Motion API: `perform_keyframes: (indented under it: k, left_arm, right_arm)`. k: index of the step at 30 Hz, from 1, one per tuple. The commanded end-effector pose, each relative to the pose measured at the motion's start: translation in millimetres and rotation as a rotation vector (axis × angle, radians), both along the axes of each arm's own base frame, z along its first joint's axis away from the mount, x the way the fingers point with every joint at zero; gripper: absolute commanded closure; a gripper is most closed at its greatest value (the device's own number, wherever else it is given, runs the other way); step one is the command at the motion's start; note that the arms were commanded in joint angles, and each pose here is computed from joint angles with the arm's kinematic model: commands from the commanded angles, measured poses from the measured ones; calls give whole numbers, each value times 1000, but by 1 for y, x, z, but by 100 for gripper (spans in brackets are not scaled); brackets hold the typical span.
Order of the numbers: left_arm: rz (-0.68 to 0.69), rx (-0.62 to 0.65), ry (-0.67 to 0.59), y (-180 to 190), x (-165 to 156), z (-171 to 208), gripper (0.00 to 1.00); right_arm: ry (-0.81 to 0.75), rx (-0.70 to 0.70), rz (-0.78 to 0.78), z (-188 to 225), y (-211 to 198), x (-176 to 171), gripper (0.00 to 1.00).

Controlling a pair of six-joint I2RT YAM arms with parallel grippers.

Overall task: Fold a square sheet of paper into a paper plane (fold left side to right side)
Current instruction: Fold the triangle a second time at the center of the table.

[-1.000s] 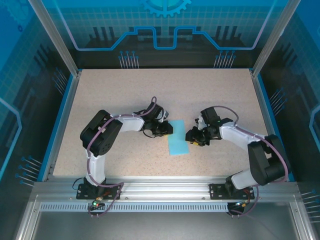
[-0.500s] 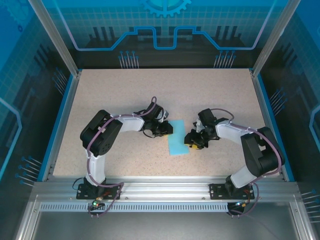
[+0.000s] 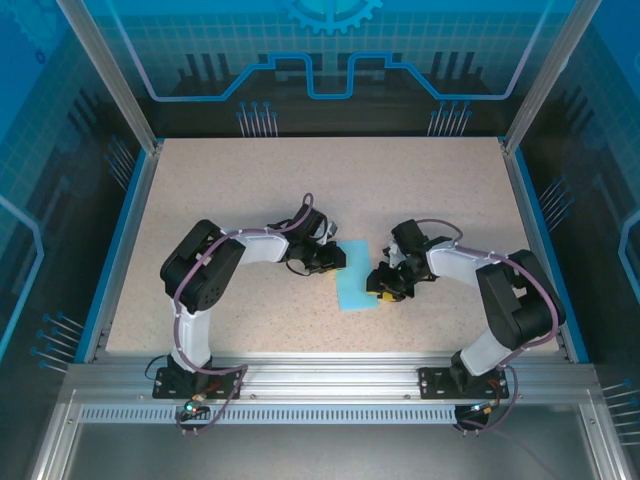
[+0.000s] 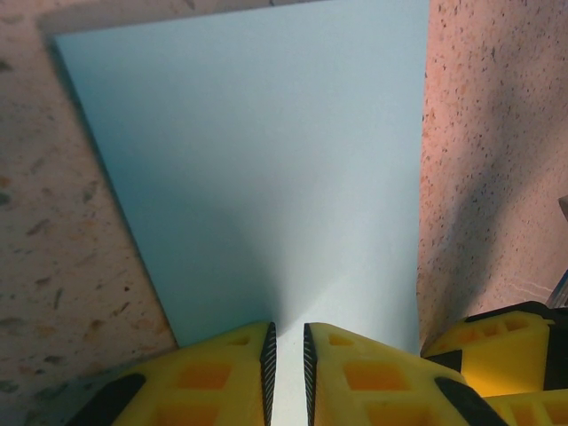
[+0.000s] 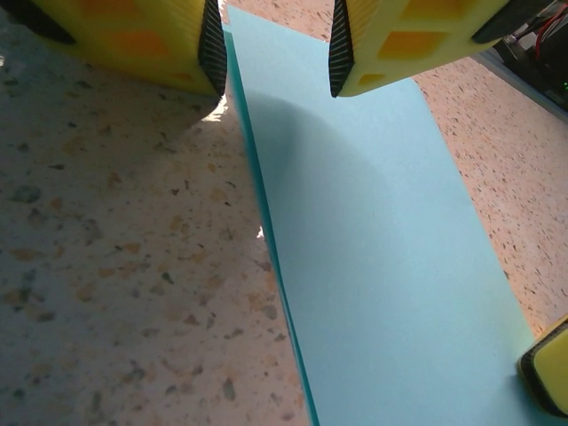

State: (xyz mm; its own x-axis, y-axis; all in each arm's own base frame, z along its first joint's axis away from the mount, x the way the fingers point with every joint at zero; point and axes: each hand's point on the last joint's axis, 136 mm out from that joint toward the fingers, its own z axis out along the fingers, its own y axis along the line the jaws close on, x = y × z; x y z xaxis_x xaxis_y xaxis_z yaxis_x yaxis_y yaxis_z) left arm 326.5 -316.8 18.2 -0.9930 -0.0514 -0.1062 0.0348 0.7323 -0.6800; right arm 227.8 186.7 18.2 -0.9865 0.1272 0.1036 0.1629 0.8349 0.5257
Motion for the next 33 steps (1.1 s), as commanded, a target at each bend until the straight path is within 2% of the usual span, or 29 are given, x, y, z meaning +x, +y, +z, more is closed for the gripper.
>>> perform_keyframes:
  k: [1,14,19,26,33]
  left_arm:
    - [-4,45,60,7,-17,-17,79]
    - [-16,28,33,4,-16,-8,77]
    - [-39,-4,-32,0,-12,12,69]
    - [-66,-39,-211,4,-7,66,45]
    - [-115,-27,-374,21,-33,102,34]
  right_arm:
    - [-27,52,41,7,17,-1,62]
    - [-75,72,30,16,18,9,62]
    - [-79,127,4,22,21,15,61]
    - [-94,167,-21,29,22,26,62]
    - [-113,183,-20,39,24,46,62]
